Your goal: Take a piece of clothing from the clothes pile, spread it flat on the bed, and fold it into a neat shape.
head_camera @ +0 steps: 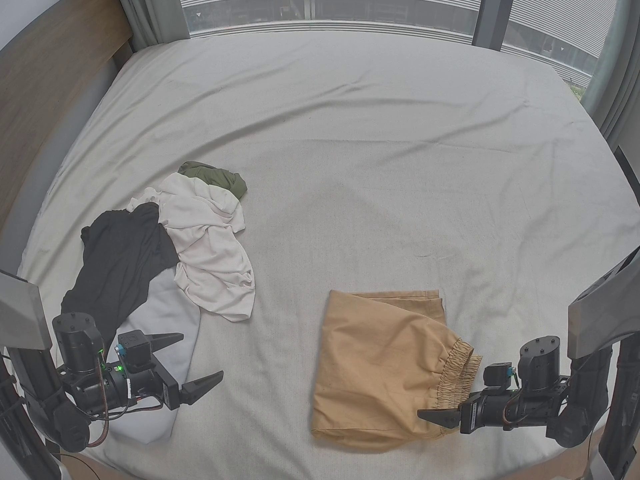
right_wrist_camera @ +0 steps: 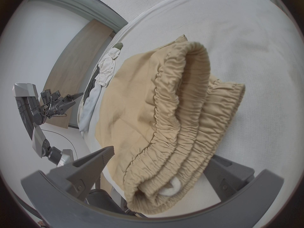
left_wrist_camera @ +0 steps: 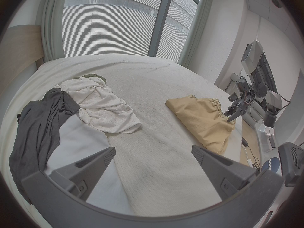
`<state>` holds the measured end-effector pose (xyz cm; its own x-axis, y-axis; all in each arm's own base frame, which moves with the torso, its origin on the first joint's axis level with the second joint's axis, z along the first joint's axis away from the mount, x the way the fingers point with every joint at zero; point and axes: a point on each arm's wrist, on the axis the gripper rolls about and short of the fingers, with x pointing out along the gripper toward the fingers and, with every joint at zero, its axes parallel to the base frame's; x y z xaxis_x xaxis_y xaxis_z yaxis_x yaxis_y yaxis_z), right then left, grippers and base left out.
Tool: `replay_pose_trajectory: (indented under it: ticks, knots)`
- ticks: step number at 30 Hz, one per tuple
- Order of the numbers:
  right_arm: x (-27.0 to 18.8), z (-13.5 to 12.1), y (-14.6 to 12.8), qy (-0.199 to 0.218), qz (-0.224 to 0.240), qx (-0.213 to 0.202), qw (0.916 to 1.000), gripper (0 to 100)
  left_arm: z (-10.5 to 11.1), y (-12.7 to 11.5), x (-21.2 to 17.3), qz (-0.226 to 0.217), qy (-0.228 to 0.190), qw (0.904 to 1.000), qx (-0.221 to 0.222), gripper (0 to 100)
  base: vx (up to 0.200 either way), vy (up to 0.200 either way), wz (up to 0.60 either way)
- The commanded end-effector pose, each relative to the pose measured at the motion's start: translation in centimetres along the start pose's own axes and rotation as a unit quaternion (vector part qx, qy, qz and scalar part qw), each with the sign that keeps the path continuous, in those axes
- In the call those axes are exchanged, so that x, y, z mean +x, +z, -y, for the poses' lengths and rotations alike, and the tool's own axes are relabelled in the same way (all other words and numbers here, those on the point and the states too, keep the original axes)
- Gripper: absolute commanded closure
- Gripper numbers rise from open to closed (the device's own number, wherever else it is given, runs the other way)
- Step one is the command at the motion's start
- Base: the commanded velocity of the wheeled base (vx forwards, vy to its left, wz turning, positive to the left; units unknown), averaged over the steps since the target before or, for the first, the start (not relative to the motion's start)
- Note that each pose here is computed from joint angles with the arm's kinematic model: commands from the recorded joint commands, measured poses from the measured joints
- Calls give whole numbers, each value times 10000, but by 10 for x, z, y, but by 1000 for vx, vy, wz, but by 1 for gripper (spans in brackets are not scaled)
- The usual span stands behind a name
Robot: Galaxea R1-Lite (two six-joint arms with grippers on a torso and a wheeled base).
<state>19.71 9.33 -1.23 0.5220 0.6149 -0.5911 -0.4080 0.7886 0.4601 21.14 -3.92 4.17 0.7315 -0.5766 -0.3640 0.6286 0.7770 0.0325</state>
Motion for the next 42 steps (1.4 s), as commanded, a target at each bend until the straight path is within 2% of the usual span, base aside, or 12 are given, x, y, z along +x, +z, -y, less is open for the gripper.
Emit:
replay_pose_trajectory:
  ticks: [1, 18, 19, 31, 42]
  knots:
    - [5, 2, -12, -38, -305, 105, 9995, 0, 2, -2, -3, -67, -17, 10000, -36, 0, 0, 0, 0]
    - [11, -3, -6, 105, -191, 94, 9997, 0, 2, -3, -3, -73, -18, 10000, -40, 0, 0, 0, 0]
    - [11, -3, -6, 101, -181, 92, 9997, 100, 2, -3, -3, -73, -18, 10000, -40, 0, 0, 0, 0]
    - [10, -5, -4, 142, -130, 109, 9998, 100, 2, -3, -3, -73, -18, 10000, -40, 0, 0, 0, 0]
    - [-12, -34, 25, 679, 706, -226, 9949, 100, 2, -2, -3, -60, -15, 10000, -33, 0, 0, 0, 0]
